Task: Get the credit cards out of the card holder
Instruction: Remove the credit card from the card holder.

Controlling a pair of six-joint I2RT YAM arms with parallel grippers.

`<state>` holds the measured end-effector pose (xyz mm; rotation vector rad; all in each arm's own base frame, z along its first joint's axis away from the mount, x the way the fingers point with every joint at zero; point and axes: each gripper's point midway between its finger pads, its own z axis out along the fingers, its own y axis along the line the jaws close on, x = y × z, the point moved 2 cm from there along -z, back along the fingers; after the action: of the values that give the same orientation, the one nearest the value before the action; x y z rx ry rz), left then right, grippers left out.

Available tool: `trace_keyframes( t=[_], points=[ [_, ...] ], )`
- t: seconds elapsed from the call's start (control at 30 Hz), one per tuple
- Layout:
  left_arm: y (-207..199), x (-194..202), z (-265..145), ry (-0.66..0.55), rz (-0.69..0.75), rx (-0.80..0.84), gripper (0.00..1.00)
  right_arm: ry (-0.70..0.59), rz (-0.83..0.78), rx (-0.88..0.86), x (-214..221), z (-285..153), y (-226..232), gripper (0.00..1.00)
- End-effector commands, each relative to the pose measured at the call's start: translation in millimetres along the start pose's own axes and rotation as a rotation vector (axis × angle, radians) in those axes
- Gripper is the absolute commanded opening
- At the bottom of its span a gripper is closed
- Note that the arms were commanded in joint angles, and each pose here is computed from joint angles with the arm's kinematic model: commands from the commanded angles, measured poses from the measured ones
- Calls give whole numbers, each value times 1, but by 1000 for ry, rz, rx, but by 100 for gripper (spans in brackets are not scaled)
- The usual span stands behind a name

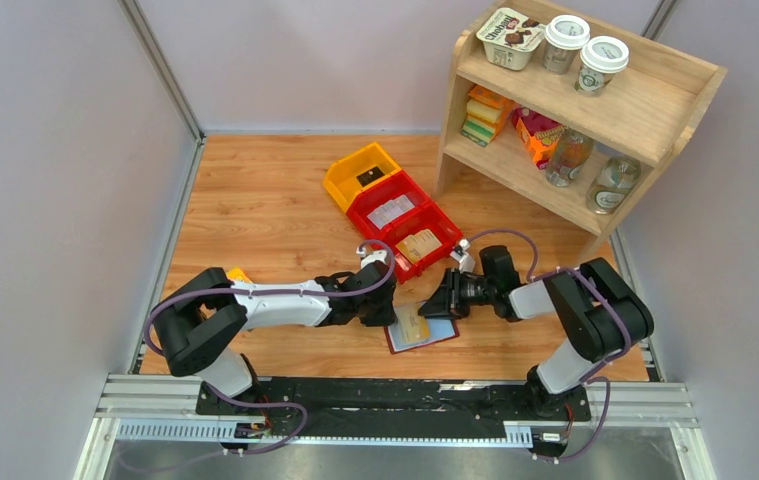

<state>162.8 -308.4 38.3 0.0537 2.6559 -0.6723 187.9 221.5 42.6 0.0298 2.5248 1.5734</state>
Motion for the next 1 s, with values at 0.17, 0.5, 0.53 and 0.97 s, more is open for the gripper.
trace_keyframes(
  t=[0.17,0.5,0.53,0.97],
  points=[
    [52,35,4,125,53,-192,0,29,-21,-19,-7,9,2,11],
    [51,34,1,106,36,-174,0,-94,18,29,-18,-29,-9,0],
    [49,33,-1,102,32,-167,0,-115,11,42,-20,-34,-8,0],
    [-13,-36,-52,-174,42,36,44,-473,-47,49,-39,-89,53,0]
  ],
)
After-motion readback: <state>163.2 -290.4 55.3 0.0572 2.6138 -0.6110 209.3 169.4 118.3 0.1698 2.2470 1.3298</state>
